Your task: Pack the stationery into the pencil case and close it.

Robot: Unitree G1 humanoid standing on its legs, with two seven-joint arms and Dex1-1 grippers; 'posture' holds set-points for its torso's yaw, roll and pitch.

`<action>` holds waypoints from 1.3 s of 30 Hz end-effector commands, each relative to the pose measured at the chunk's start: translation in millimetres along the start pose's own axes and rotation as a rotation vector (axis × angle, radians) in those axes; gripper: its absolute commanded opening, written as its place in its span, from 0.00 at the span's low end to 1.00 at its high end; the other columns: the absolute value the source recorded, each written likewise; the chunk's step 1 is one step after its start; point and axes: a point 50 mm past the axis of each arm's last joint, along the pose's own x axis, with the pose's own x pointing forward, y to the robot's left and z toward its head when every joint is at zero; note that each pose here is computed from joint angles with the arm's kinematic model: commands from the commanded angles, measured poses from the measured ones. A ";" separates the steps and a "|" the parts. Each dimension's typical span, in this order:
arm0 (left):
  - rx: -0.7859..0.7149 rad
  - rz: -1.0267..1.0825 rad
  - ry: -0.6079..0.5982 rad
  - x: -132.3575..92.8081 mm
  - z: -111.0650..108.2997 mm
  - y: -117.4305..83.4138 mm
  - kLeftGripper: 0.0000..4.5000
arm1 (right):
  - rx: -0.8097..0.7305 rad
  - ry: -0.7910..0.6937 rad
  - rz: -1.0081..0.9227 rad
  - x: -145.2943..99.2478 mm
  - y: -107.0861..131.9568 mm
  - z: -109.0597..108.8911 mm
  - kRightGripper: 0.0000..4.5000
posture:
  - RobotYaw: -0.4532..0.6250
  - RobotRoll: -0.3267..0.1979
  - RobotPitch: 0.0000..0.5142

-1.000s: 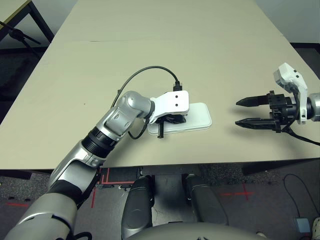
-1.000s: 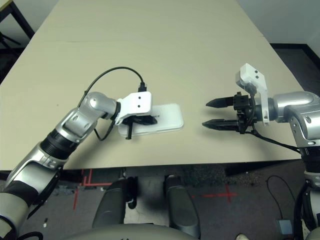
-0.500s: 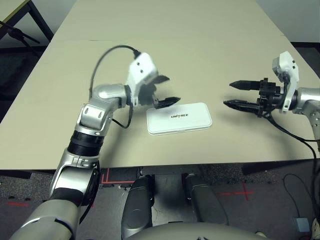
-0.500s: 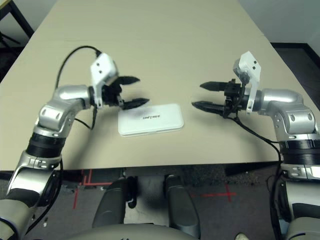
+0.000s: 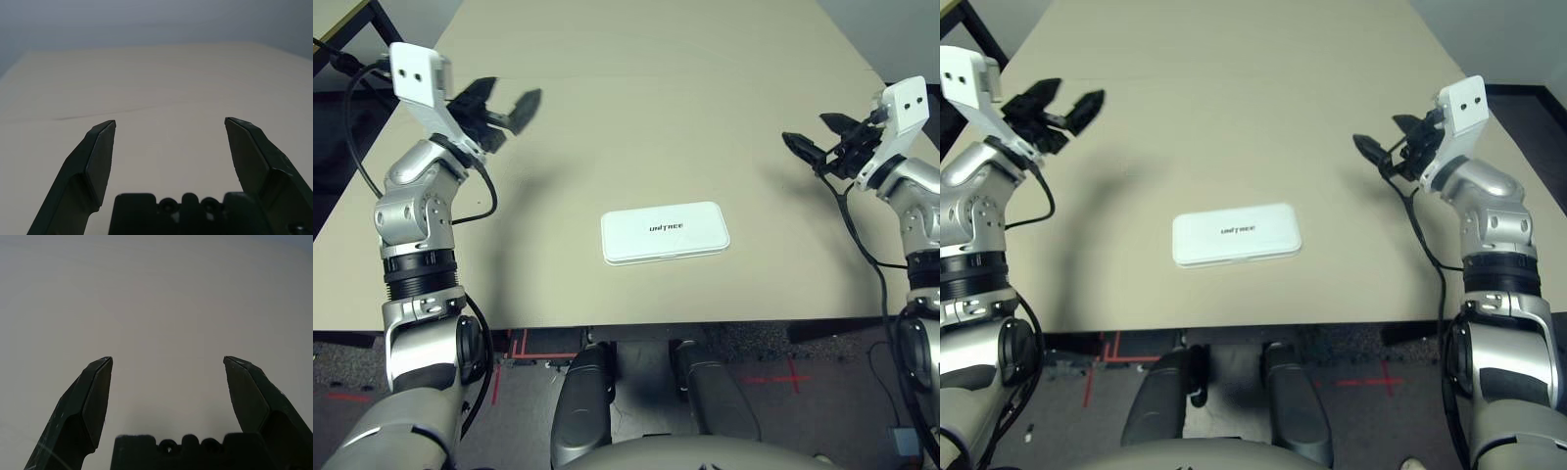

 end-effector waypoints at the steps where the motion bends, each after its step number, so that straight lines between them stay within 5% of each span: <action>1: -0.006 0.097 -0.005 -4.9 -8.9 19.4 1.00 | 0.011 -0.036 -0.137 -2.5 -16.0 -2.1 1.00 | 0.43 0.62 0.38; 11: -0.021 0.218 0.005 -19.4 -36.4 45.4 1.00 | 0.070 -0.060 -0.324 -11.6 -35.6 -14.3 1.00 | 0.41 0.62 0.40; 39: -0.019 0.177 0.015 -19.1 -48.7 32.9 1.00 | 0.089 -0.049 -0.265 -7.8 -25.7 -25.2 1.00 | 0.41 0.62 0.46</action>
